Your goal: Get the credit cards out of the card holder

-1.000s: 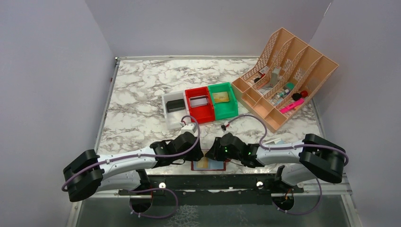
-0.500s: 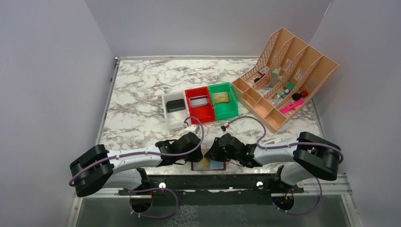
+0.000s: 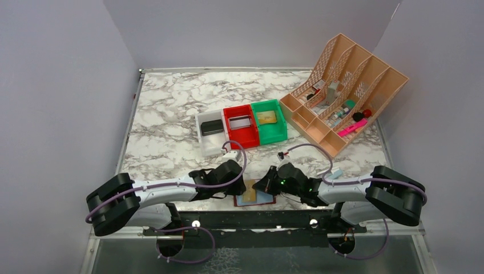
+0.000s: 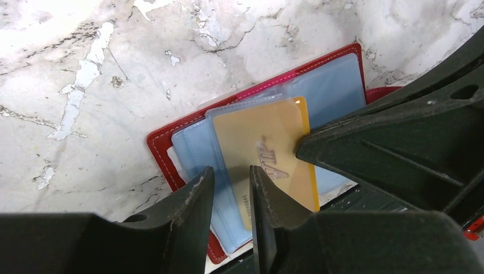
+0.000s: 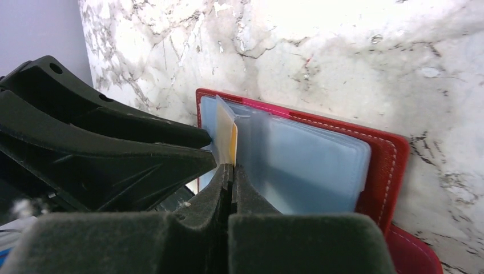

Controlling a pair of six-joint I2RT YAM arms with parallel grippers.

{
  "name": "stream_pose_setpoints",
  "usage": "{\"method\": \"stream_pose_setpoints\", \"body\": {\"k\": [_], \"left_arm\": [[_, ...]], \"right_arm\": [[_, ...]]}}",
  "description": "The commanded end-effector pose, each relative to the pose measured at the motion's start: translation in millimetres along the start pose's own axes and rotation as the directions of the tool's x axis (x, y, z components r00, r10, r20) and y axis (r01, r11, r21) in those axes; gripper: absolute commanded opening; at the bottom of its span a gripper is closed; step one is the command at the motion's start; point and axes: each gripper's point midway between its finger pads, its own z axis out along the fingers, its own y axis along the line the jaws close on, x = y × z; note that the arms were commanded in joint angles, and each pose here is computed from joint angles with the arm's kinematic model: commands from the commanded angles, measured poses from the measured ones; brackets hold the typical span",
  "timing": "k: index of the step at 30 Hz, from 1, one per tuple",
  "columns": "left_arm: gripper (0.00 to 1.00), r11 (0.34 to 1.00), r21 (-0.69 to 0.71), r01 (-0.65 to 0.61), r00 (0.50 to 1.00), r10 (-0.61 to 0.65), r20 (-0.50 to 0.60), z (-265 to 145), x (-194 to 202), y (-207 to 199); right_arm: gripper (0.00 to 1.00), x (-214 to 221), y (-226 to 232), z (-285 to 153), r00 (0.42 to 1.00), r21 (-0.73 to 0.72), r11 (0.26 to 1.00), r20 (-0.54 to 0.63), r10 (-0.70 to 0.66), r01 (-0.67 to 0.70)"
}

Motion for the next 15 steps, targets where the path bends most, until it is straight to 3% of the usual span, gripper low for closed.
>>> {"method": "stream_pose_setpoints", "body": {"k": [1,9,15], "left_arm": [[0.33,0.993,-0.115,-0.031,0.998,0.023,-0.067,4,23,32],[0.33,0.991,-0.129,-0.035,0.997,0.026,-0.068,6,24,35],[0.33,0.991,-0.124,-0.041,0.997,0.032,-0.069,7,24,34]], "right_arm": [[0.01,-4,-4,-3,1.0,-0.004,1.0,0.003,0.002,-0.002],[0.03,-11,-20,-6,0.999,0.046,0.998,-0.002,-0.035,0.035],[0.08,-4,-18,0,0.992,0.024,0.995,-0.083,-0.096,0.098]]}}
